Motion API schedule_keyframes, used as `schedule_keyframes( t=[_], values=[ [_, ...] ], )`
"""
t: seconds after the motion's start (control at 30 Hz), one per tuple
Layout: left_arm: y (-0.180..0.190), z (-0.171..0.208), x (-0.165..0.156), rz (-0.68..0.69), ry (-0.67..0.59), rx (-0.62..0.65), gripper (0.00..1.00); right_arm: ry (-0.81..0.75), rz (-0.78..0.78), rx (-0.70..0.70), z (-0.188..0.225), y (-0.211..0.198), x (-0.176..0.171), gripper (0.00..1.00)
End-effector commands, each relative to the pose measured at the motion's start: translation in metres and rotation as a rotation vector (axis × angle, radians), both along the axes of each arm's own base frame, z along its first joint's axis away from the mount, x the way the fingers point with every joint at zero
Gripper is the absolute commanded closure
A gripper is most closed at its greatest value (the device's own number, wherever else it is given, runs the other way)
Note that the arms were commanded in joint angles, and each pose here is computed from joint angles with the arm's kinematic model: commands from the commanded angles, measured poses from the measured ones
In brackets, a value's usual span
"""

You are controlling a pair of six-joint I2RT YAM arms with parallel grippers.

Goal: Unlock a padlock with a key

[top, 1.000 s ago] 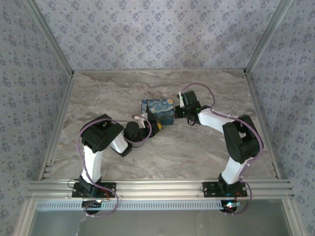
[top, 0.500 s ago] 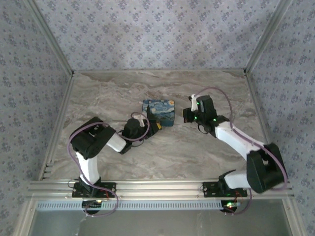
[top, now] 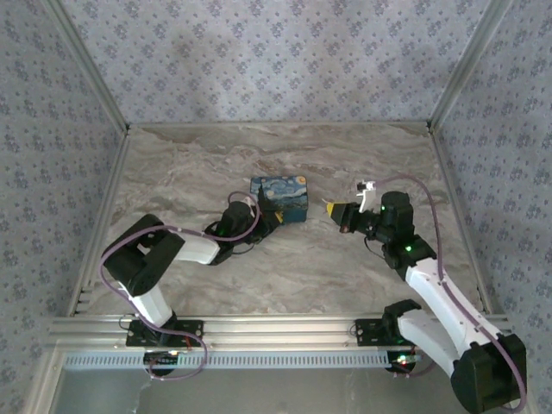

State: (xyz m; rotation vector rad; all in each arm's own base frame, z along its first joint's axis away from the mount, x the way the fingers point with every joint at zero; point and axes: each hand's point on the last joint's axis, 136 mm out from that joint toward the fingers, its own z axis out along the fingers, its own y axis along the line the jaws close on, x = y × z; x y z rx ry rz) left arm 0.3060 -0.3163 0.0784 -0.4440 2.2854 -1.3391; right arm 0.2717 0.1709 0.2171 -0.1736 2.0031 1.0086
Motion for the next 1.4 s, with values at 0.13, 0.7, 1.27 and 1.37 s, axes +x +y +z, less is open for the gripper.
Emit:
schedule_keyframes(
  t=[0.13, 0.7, 1.27, 1.37],
  values=[
    [-0.017, 0.048, 0.019, 0.052, -0.064, -0.117, 0.95, 0.089, 0.007, 0.178, -0.004, 0.006, -0.01, 1.0],
    [-0.03, 0.06, 0.028, 0.08, -0.047, -0.173, 0.94, 0.226, -0.114, 0.283, -0.05, 0.017, -0.012, 1.0],
    [-0.037, 0.06, 0.028, 0.082, -0.05, -0.198, 0.94, 0.258, -0.119, 0.265, -0.067, 0.052, 0.003, 1.0],
    [-0.038, 0.059, 0.028, 0.083, -0.048, -0.199, 0.94, 0.276, -0.122, 0.267, -0.071, 0.055, 0.007, 1.0]
  ],
)
